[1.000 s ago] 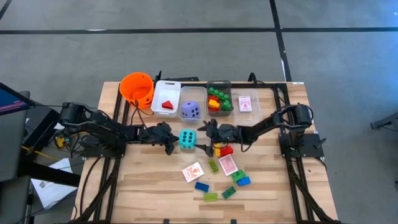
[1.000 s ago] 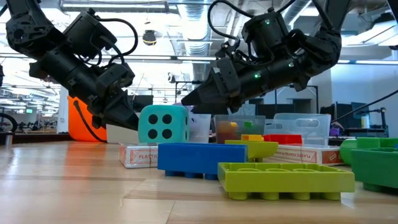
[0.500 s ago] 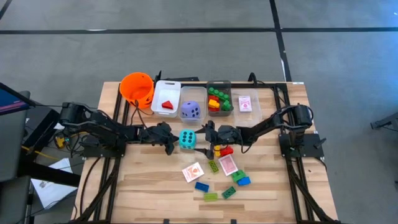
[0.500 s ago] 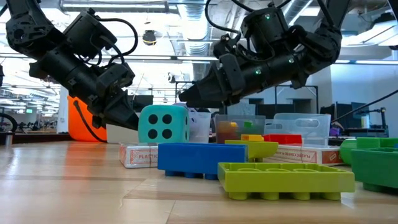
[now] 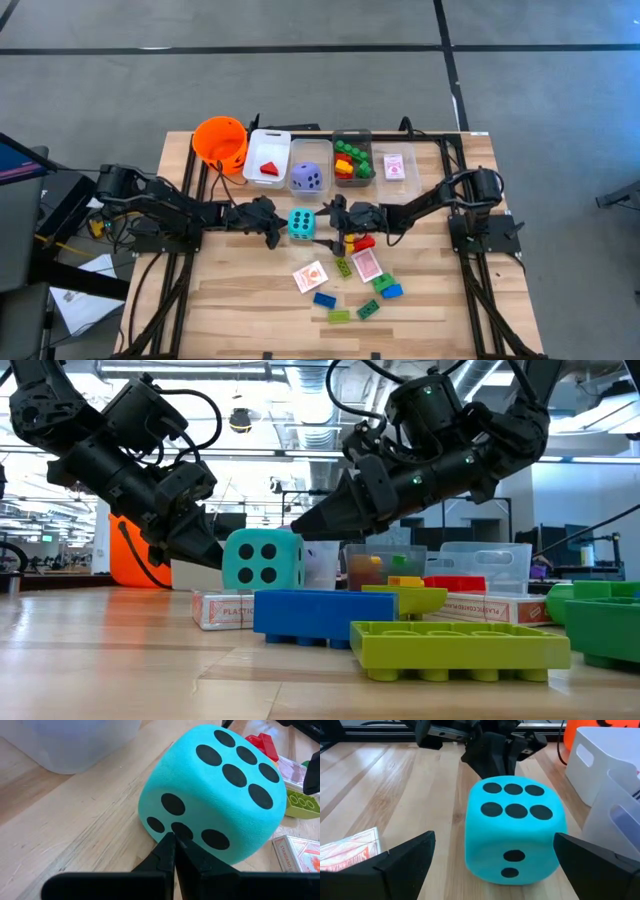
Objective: Pick & Place Toys
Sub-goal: Put the large blue dice into the left transparent bin
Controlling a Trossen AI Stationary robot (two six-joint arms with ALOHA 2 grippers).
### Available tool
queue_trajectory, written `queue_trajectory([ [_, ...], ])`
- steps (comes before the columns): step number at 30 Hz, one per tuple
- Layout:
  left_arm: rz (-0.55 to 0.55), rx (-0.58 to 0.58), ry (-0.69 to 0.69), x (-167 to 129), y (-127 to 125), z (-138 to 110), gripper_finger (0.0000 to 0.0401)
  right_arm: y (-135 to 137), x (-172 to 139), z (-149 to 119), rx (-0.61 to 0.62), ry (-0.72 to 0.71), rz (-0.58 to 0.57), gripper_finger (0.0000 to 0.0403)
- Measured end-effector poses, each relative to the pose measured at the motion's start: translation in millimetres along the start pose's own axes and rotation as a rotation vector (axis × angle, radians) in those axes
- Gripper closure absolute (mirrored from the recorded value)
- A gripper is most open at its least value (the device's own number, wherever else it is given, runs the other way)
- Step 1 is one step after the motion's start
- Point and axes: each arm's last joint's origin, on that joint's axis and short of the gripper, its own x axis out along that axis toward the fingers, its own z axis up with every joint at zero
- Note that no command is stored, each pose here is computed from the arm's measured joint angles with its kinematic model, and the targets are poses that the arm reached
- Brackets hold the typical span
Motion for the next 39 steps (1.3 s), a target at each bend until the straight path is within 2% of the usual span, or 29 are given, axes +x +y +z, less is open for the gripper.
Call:
queue_trajectory([
  [10, 0.000, 0.000, -0.001, 0.0, 0.0, 0.0, 0.0401, 3.9, -0.4, 0.0, -0.036, -0.002, -0.013, 0.0003],
  [14, 0.000, 0.000, -0.001, 0.0, 0.0, 0.1, 0.0401, 2.4, -0.3, 0.9, -0.005, -0.011, -0.044, 0.0003],
  [26, -0.002, -0.001, -0.004, 0.0, -0.2, 0.4, 0.0401, 2.5, -0.4, 6.0, 0.016, -0.062, -0.042, 0.0003],
  [33, -0.035, -0.016, -0.055, -0.3, -3.4, 5.4, 0.0401, -5.8, 0.2, 5.8, 0.098, -0.061, -0.062, 0.0003],
  [39, -0.036, -0.016, -0.055, -0.3, -3.5, 5.5, 0.0401, -7.6, 0.2, 5.1, 0.103, -0.056, -0.100, 0.0003],
])
